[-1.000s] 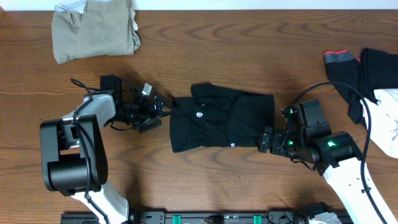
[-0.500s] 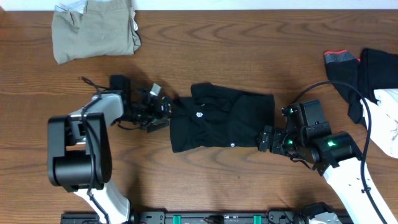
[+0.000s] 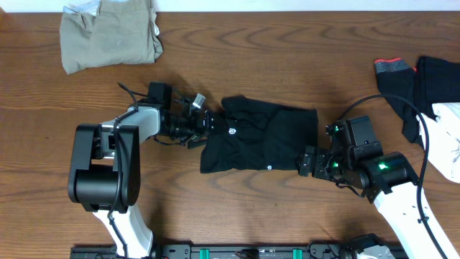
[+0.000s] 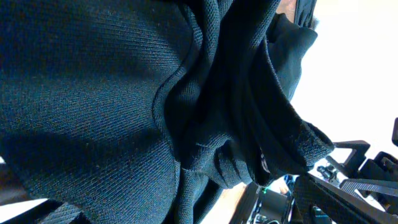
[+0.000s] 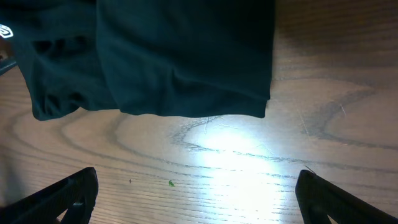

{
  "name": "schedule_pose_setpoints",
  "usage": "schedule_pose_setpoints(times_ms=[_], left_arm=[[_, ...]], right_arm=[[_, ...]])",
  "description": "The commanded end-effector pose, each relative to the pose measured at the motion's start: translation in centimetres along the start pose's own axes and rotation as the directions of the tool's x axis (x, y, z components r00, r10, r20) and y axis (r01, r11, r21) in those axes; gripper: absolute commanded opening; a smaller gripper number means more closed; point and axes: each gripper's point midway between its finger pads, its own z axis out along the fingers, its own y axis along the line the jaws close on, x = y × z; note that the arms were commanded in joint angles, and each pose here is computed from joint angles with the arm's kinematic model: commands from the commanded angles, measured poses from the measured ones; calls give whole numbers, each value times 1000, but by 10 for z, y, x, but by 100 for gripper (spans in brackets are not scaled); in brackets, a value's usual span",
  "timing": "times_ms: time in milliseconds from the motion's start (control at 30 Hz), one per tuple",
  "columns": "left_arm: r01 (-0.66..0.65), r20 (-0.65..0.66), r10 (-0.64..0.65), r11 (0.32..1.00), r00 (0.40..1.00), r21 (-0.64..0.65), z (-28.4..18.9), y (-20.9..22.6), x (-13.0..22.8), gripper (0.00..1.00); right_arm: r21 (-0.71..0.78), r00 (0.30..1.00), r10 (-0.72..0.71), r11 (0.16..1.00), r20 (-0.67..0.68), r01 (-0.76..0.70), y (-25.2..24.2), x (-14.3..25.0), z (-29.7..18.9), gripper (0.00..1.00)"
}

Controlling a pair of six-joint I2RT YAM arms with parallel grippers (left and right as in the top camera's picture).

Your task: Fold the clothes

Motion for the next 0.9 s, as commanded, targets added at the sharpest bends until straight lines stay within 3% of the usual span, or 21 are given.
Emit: schedule_pose_setpoints(times_ms=[0,233,467,700,867], left_arm=[[63,-31,-69,982,997,-176,17,50,15,98],[20,-40,-27,985,999,-169,25,45,14,98],[-76,-32,76,997,997,21,26,12,6,98],[-77,-31,77,997,996,20,26,12,6,98],[-59,-29,59,998,998,7,26,14,6,98]], right_arm=[[-6,1000,-11,1000,7,11,0,-2,-2,99],[-11,1000,-12,1000,16,12,2,-4,-2,99],[-25,999,-17,1000,44,19,6,-12,0,99],[-31,999,-11,999,38,12,8,-17,7,99],[-130,996,-44,990,74,53,36,-37,22,99]])
